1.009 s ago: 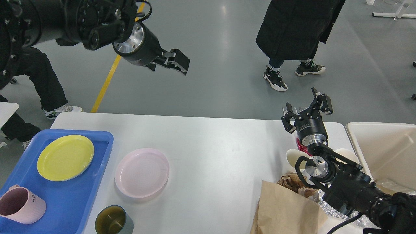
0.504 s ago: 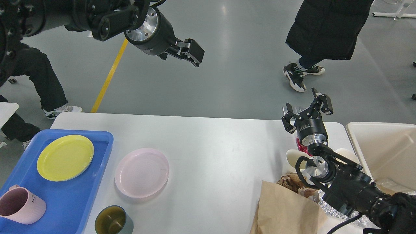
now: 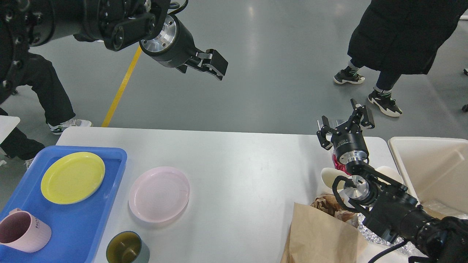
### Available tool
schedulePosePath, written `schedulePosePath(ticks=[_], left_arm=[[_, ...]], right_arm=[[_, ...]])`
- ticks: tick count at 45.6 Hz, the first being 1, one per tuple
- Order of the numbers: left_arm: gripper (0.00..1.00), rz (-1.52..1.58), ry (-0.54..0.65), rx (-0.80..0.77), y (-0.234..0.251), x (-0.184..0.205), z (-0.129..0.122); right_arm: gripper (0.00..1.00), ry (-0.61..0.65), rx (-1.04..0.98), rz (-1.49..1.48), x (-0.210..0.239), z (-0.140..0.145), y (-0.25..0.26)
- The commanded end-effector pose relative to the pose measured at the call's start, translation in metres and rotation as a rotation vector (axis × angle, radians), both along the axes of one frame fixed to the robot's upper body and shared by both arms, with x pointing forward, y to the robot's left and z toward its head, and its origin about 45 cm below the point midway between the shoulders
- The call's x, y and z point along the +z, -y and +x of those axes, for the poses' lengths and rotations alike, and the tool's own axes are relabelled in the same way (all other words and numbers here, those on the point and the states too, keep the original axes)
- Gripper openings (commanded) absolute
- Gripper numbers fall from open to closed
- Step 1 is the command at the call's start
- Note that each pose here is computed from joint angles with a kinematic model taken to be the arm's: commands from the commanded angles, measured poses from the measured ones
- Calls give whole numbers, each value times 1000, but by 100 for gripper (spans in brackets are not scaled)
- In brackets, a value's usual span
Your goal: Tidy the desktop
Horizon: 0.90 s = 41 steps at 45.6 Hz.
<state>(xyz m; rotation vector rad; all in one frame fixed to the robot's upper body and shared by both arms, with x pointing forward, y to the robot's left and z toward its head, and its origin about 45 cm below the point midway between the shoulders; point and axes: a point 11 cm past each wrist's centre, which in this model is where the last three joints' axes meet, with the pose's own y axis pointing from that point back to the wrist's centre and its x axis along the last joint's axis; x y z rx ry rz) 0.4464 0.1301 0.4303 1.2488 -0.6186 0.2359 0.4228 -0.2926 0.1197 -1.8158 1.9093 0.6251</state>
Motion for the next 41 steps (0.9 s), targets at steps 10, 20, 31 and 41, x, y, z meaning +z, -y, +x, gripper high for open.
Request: schedulePosePath(ticks=[10,20,31,41], left_arm=[[96,-18,-293,-4,12,-39,-32],[96,3,-438,6,9,-53,-51],[96,138,-567,91,-32,-86,-68],[92,276,-700,233,-97,-118,-96]], right_arm=[[100,1,0,0,1,1,0],[100,1,0,0,1,1,0],[100,1,0,0,1,1,0],[100,0,-1,-1,0,0,1]])
